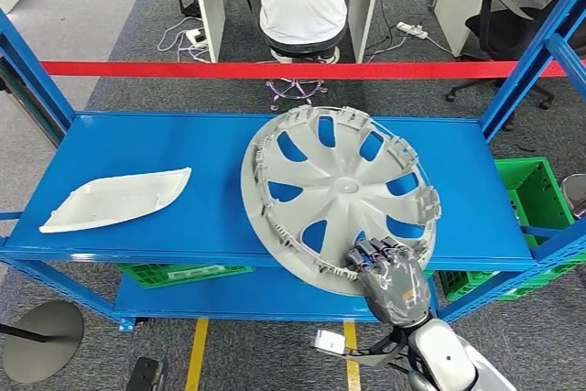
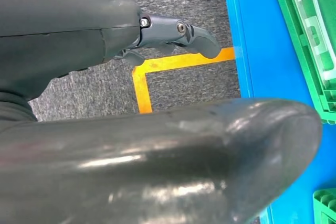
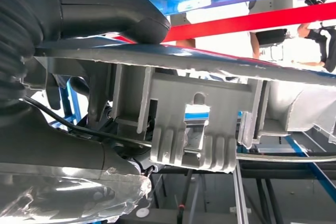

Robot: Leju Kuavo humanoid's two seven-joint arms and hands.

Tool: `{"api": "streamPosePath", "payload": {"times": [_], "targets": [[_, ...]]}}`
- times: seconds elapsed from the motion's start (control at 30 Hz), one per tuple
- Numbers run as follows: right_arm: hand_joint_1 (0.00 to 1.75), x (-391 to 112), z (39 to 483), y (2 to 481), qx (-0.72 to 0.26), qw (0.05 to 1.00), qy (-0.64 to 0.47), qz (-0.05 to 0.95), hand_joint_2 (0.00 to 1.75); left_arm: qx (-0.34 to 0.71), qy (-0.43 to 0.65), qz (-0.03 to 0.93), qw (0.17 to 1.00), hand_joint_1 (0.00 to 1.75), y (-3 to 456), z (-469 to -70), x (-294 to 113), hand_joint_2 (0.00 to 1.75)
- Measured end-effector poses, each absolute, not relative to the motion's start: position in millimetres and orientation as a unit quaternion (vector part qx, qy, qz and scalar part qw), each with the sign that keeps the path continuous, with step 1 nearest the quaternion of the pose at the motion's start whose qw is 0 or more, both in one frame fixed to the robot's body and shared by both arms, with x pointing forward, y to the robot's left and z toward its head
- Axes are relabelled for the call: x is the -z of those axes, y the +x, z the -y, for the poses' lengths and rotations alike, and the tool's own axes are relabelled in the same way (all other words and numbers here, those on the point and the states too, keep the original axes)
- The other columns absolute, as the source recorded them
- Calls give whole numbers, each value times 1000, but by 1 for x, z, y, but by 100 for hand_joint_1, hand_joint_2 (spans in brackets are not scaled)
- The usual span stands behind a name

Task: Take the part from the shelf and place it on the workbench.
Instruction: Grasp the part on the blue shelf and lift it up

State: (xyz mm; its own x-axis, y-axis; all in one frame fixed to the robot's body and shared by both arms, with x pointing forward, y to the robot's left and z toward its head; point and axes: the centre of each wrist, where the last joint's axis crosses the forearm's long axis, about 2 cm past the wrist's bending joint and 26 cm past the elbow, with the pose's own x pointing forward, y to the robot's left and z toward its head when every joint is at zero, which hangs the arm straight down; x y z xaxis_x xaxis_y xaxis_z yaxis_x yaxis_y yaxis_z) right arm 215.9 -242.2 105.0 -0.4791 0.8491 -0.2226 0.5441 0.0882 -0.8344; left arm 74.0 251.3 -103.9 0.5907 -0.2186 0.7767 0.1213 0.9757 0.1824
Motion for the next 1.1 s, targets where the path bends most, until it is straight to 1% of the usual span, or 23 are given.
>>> {"api": "streamPosePath", "payload": {"times": [0.17, 0.37, 0.5, 1.1], "targets": [[175, -108, 241, 216, -469, 154, -481, 725, 175, 96, 54, 442, 890, 0, 74, -251, 104, 0], [175, -123, 244, 218, -474, 101, -467, 740, 175, 98, 52, 442, 890, 0, 74, -251, 104, 0], [175, -131, 242, 218, -467, 85, -465, 747, 175, 98, 52, 443, 890, 0, 74, -252, 104, 0], [175, -131, 242, 210, -444, 121, -483, 745, 175, 107, 57, 446, 887, 0, 75, -255, 104, 0]]}}
